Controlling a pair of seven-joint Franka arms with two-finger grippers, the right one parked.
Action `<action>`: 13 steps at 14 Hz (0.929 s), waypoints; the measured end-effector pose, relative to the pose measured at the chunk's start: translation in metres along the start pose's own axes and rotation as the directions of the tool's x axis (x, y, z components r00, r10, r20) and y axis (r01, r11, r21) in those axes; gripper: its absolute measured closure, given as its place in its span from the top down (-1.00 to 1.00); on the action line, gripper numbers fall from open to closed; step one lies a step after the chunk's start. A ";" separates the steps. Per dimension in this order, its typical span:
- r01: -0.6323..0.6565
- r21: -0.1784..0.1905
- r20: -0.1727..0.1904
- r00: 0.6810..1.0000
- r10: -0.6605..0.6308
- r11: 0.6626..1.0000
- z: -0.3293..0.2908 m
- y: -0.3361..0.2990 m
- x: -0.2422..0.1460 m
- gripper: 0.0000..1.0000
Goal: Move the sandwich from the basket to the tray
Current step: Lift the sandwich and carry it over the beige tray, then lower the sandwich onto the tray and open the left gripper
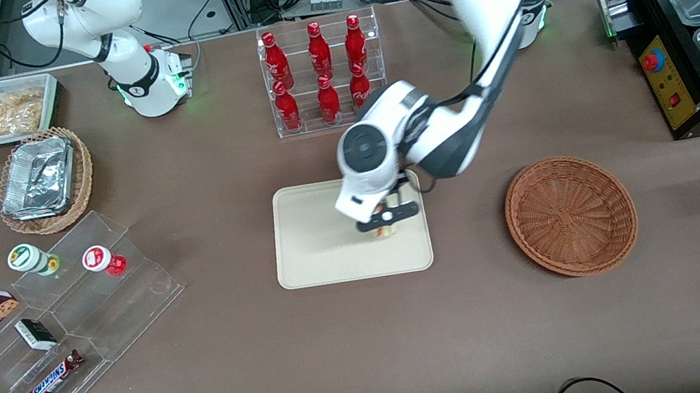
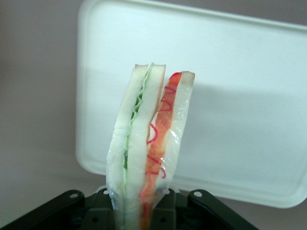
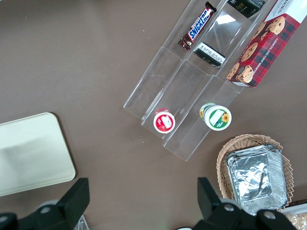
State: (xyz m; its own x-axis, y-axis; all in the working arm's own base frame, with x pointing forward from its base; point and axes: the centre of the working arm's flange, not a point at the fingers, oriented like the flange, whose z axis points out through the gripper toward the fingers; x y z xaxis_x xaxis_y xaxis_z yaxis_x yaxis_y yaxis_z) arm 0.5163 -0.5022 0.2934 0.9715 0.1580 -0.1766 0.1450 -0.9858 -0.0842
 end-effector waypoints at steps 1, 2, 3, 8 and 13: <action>-0.004 -0.006 -0.010 1.000 0.003 1.000 0.016 0.014 0.000 -0.67; -0.004 -0.027 -0.020 1.000 0.004 1.000 0.028 0.025 0.001 -0.67; 0.002 -0.043 -0.029 1.000 -0.003 0.999 0.038 0.034 0.000 -0.59; 0.008 -0.045 -0.087 0.996 -0.012 0.999 0.046 0.046 0.001 0.10; 0.079 -0.056 -0.174 0.981 -0.088 0.995 -0.049 0.003 0.038 1.00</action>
State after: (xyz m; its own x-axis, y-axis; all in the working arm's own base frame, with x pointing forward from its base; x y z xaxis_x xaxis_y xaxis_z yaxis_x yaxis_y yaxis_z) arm 0.5628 -0.5017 0.3347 0.9727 0.2320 0.0044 0.2320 -0.9718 -0.0427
